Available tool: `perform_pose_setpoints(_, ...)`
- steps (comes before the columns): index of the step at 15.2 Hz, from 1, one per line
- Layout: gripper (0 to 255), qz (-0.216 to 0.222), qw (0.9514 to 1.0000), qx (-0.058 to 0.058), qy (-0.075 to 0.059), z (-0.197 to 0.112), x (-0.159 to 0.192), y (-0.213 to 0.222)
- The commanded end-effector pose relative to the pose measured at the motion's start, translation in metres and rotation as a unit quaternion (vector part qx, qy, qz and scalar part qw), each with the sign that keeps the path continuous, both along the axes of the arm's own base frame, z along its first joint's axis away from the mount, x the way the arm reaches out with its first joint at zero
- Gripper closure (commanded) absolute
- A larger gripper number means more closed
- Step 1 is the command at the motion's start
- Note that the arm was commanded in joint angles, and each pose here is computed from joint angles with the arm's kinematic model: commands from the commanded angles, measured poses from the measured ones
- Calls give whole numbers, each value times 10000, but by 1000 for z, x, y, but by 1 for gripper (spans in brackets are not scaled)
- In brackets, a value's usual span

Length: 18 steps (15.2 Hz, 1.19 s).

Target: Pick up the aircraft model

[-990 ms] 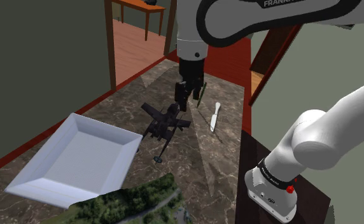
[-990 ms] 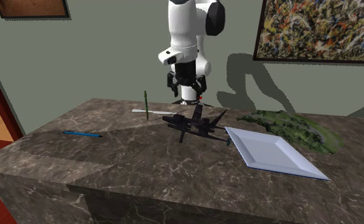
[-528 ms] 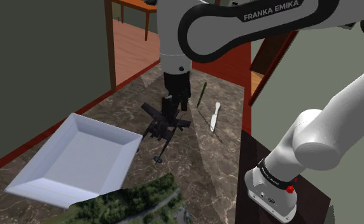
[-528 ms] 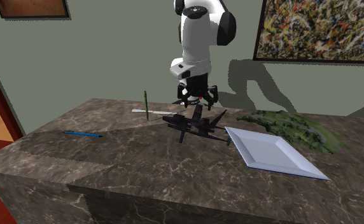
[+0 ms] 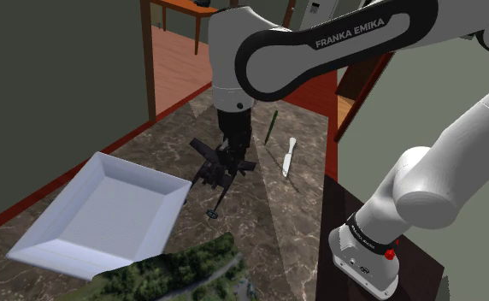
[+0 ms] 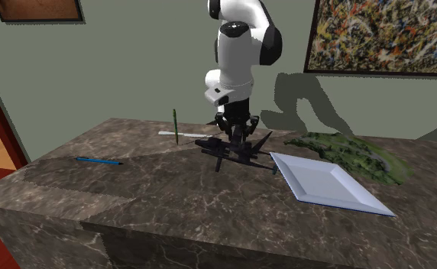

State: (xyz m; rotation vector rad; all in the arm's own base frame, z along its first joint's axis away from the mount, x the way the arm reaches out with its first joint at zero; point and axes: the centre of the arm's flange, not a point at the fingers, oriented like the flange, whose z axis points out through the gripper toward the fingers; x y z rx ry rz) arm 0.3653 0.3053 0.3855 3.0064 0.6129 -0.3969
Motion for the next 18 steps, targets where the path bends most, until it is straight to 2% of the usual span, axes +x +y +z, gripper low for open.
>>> perform_pose_setpoints(1, 255, -2, 10000, -5, 5, -1, 0, 0)
perform_pose_setpoints(8, 255, -2, 10000, -5, 5, -1, -1, -1)
perform_pose_setpoints(18, 255, -2, 10000, -5, 5, 52, -1, -1)
